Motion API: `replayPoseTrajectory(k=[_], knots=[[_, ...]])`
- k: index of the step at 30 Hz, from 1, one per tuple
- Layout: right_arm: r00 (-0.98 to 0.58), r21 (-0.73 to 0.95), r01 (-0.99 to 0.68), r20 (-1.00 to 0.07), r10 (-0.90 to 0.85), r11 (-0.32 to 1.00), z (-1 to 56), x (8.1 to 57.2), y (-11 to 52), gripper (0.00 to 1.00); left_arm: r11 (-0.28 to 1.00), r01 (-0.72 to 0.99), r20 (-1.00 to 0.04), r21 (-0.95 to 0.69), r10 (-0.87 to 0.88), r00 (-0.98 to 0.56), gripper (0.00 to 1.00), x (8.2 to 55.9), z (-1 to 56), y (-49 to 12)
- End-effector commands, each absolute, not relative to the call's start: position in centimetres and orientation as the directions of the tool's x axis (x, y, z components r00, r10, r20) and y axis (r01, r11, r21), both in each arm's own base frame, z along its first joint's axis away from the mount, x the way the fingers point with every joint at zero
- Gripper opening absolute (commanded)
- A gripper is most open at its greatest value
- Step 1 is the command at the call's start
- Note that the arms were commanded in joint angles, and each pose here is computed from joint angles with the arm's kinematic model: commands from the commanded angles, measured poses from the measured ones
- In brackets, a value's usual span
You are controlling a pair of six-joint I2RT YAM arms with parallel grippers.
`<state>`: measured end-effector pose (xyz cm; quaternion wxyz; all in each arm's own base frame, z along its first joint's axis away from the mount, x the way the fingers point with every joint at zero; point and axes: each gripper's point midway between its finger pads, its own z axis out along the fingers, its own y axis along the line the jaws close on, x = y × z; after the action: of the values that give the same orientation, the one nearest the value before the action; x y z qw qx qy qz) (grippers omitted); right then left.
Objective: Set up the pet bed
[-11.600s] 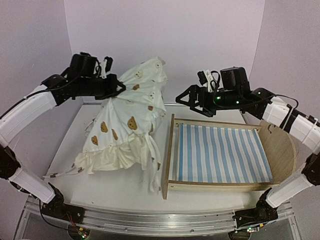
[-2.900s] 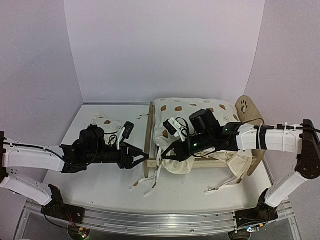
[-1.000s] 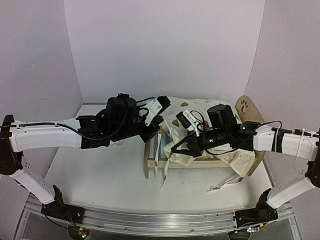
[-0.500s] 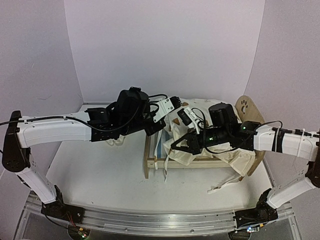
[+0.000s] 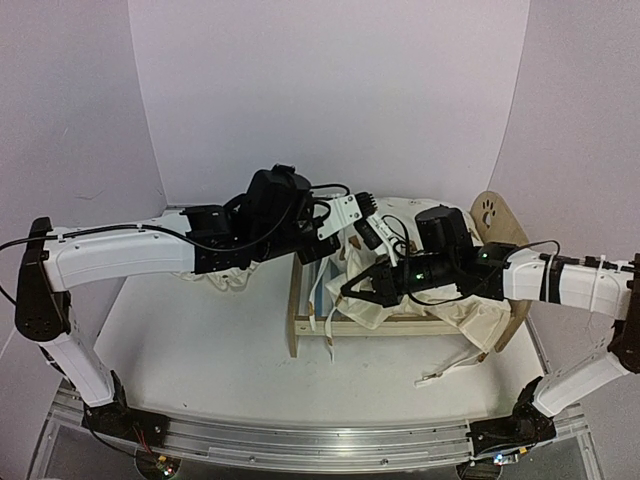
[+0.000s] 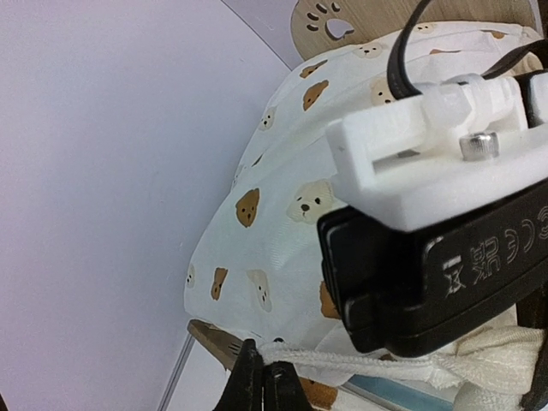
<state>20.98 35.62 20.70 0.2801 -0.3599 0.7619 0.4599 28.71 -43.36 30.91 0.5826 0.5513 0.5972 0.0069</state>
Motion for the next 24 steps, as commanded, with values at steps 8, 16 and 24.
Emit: replayPoseTrajectory(k=[8, 16, 24], knots=[[-0.653, 0.574, -0.757, -0.660, -0.372, 0.312, 17.8, 19.0, 35.0, 0.00, 0.544, 0.488, -0.728, 0.683, 0.564, 0.390, 0.00, 31.7, 42.0, -41.9], [-0.659, 0.585, -0.751, -0.648, -0.381, 0.306, 17.4, 18.9, 35.1, 0.00, 0.514, 0.508, -0.717, 0.691, 0.576, 0.393, 0.00, 31.0, 40.5, -41.2], [-0.674, 0.605, -0.737, -0.626, -0.391, 0.301, 16.8, 18.8, 35.2, 0.00, 0.478, 0.519, -0.701, 0.708, 0.560, 0.440, 0.00, 30.7, 41.2, -42.2]])
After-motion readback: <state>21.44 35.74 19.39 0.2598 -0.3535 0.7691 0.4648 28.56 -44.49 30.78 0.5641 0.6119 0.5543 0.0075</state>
